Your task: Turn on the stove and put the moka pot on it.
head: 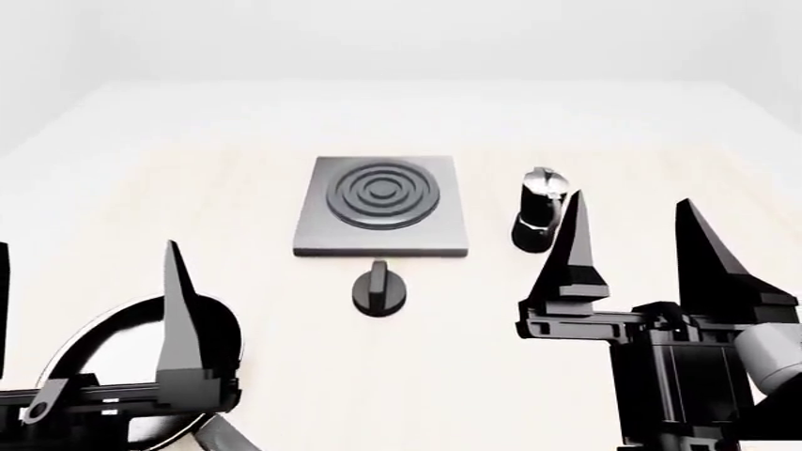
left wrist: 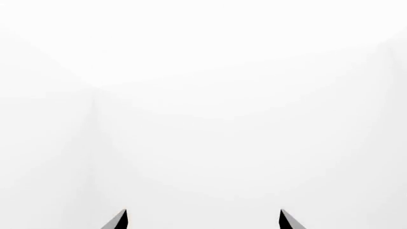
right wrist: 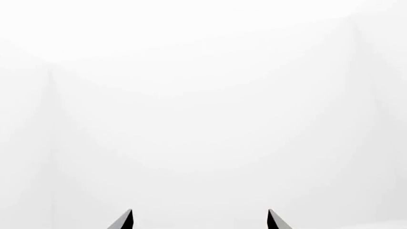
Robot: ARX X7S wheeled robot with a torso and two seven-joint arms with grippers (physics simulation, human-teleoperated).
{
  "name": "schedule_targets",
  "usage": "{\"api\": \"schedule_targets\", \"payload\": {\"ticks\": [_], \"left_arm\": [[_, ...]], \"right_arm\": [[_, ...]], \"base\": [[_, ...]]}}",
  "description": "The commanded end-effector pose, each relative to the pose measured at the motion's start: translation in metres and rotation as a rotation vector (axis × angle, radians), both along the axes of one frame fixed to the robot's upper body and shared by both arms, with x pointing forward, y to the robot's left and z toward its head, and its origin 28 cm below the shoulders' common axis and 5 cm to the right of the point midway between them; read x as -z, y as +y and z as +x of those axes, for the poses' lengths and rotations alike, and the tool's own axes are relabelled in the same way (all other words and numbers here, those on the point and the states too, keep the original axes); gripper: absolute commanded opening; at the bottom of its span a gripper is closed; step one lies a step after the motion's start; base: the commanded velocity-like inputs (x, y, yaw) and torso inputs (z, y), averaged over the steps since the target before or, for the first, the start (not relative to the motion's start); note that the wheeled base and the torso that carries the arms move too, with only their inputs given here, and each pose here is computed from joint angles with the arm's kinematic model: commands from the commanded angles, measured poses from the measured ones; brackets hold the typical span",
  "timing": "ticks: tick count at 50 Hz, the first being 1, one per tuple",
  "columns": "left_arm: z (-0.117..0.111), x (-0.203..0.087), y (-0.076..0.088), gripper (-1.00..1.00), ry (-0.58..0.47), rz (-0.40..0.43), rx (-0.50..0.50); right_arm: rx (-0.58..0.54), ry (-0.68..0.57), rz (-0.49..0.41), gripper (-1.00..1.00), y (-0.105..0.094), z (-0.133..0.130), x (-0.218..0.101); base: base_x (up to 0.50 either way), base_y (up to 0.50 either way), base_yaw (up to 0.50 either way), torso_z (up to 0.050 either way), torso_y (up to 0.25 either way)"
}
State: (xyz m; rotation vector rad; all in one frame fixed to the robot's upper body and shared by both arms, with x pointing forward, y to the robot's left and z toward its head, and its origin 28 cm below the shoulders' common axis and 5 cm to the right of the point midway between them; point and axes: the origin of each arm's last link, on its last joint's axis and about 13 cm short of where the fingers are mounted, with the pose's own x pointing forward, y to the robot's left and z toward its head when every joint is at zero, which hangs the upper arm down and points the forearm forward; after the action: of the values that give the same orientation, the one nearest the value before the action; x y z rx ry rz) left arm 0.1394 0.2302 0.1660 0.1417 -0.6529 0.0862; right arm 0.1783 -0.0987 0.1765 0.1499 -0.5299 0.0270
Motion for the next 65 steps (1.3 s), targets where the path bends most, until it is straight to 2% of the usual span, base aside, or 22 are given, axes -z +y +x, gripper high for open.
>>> {"api": "schedule_targets", "payload": {"ticks": [1, 55, 59, 65], "left_arm": [[0.001, 0.001, 0.0, 1.0, 0.006, 0.004, 0.001], [0.004, 0.002, -0.002, 1.0, 0.025, 0.01, 0.019], [0.006, 0.005, -0.002, 1.0, 0.078, 0.002, 0.027], [0.019, 0.012, -0.004, 1.0, 0.234, 0.016, 0.083]], "right_arm": [[0.003, -0.001, -0.004, 1.0, 0.0, 0.0, 0.0], [-0.008, -0.015, -0.007, 1.0, 0.001, -0.003, 0.0], [-0.014, -0.024, -0.008, 1.0, 0.001, -0.004, 0.001], [-0.005, -0.025, -0.002, 1.0, 0.001, -0.004, 0.001]], "base": [[0.23, 0.0, 0.0, 0.0, 0.0], [0.22, 0.0, 0.0, 0.0, 0.0], [0.0, 0.0, 0.0, 0.0, 0.0], [0.0, 0.0, 0.0, 0.0, 0.0]]}}
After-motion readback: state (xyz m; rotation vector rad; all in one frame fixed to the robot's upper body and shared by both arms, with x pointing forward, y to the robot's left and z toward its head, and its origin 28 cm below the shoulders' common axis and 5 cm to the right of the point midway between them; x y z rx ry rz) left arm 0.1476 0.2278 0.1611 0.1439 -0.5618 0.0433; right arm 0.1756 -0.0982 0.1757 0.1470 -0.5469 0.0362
